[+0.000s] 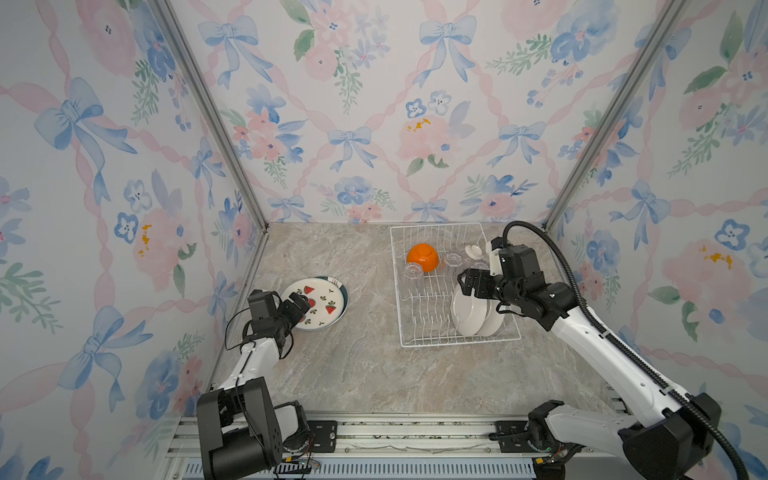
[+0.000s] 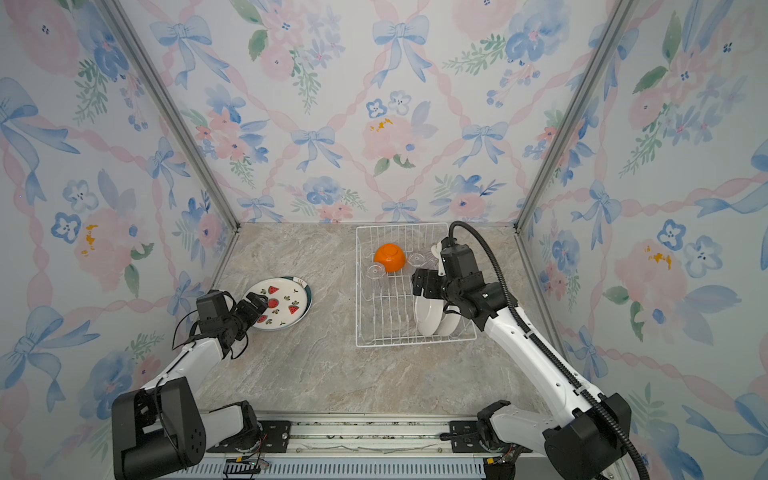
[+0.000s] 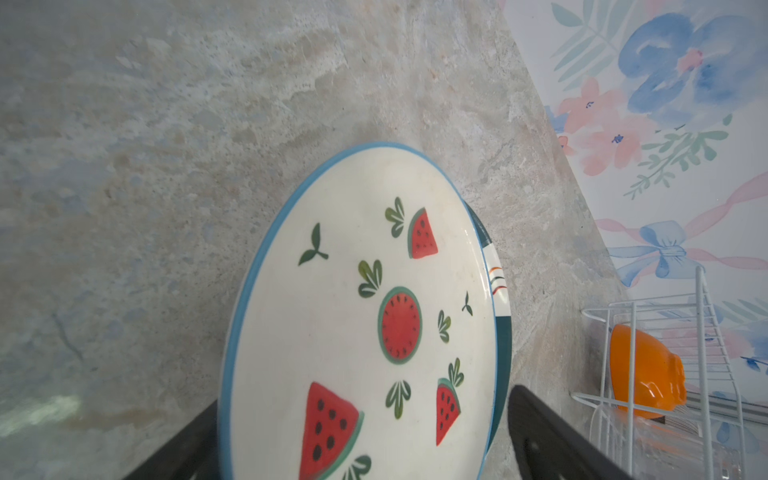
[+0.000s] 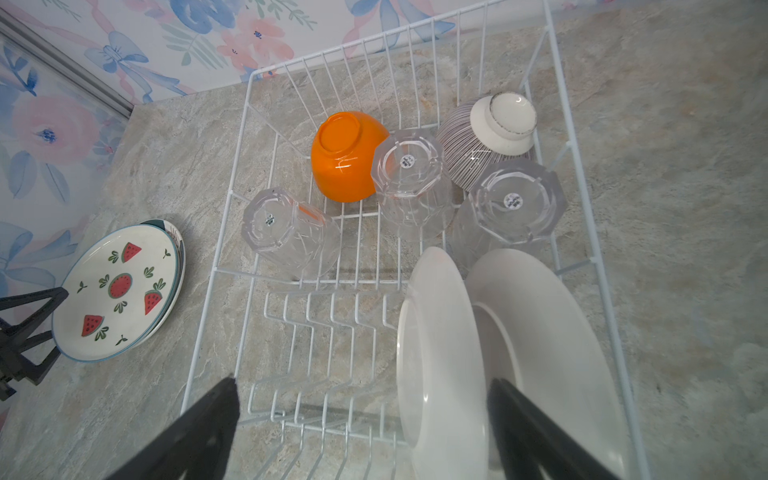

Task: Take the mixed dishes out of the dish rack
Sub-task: 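Open the left gripper to release the watermelon plate onto the stack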

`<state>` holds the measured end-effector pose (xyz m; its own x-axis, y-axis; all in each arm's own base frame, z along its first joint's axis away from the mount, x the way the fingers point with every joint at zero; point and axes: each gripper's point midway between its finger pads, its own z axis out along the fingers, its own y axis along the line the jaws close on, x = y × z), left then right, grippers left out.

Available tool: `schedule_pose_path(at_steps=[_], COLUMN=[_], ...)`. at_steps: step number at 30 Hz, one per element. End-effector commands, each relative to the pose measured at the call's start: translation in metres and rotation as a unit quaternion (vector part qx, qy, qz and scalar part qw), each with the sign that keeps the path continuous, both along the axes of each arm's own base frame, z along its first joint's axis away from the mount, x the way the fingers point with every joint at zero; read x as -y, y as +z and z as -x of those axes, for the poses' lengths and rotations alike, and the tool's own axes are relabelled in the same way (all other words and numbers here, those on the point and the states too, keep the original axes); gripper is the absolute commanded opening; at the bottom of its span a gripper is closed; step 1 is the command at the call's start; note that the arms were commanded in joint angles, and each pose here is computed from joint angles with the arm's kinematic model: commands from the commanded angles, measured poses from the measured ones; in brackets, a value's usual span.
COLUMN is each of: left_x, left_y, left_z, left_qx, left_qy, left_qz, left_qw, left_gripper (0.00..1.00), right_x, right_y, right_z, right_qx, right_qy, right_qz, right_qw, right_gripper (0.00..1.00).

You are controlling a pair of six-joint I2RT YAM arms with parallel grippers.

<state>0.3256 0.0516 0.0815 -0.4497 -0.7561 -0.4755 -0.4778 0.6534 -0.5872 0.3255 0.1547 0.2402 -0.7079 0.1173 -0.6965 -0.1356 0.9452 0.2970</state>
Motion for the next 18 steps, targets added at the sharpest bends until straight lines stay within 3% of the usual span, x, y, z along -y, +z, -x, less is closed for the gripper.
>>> schedule_pose_path(at_steps=[1, 18], left_x=[0.0091, 0.0186], left_y=[0.0108, 0.0064], left_z=[-0.0104, -0.0187], left_qx=[0.021, -0.025], left_qy=[-0.030, -0.067], left_qz=[-0.010, -0.070], left_qw=[0.999, 0.995], left_gripper=[0.98, 0.98], right_x=[-0.0017, -0.0022], right_y=[-0.0032, -0.0034], right_z=[0.0024, 0.0049], right_qx=[-0.009, -0.011], right_qy=[0.002, 0.009], right_qz=[0.009, 0.048], right_qw=[1.000, 0.999], right_gripper=[0.95, 0.95])
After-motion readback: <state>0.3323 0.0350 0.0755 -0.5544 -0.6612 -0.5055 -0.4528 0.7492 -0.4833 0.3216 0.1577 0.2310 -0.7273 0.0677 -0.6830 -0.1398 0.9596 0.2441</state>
